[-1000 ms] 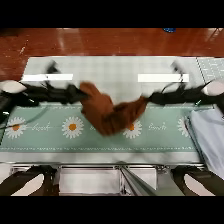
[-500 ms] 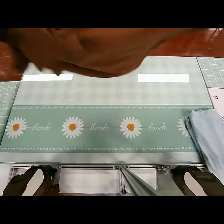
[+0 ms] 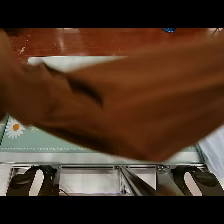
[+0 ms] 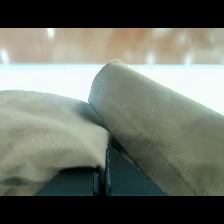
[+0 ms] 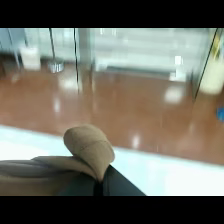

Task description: Fold the shirts.

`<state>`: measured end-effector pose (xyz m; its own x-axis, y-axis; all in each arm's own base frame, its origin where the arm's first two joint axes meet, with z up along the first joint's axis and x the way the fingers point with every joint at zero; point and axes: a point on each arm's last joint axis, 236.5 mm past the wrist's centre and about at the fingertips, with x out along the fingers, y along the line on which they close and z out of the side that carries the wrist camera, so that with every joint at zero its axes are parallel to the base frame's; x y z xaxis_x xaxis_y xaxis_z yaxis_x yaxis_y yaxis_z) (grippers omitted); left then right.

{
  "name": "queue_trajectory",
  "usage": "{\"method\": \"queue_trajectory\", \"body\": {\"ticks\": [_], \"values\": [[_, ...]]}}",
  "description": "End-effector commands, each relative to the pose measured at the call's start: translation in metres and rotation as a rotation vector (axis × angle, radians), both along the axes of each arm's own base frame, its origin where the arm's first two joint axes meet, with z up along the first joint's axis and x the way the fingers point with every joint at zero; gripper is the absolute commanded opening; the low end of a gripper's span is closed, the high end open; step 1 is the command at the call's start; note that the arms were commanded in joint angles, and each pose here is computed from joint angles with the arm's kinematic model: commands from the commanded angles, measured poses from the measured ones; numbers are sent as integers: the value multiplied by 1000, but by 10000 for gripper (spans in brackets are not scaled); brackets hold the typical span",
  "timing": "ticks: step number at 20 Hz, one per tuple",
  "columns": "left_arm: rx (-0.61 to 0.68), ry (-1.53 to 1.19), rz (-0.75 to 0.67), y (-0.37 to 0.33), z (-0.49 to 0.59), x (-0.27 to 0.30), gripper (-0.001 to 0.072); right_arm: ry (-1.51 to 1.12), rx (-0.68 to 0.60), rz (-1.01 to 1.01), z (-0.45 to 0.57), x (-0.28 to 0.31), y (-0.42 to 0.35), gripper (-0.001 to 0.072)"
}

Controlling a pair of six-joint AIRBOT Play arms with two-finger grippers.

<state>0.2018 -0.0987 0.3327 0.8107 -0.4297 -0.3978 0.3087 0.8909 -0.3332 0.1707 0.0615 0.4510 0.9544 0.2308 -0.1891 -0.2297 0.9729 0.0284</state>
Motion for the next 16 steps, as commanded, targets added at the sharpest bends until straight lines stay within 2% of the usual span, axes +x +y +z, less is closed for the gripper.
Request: {"method": "queue_trajectory", "body": {"ticks": [1,9,13,16], "values": [[-17,229,-64,-13,-76,-30,19,177,-8,-17,-49,-3,-5,25],[-177,793,-27,-11,-310,-30,19,580,103,-22,-228,115,-16,25],[-248,758,116,10,-355,33,19,703,202,-33,-305,205,-19,26],[-364,758,55,-4,-360,79,19,821,329,25,-357,253,-1,26]]}}
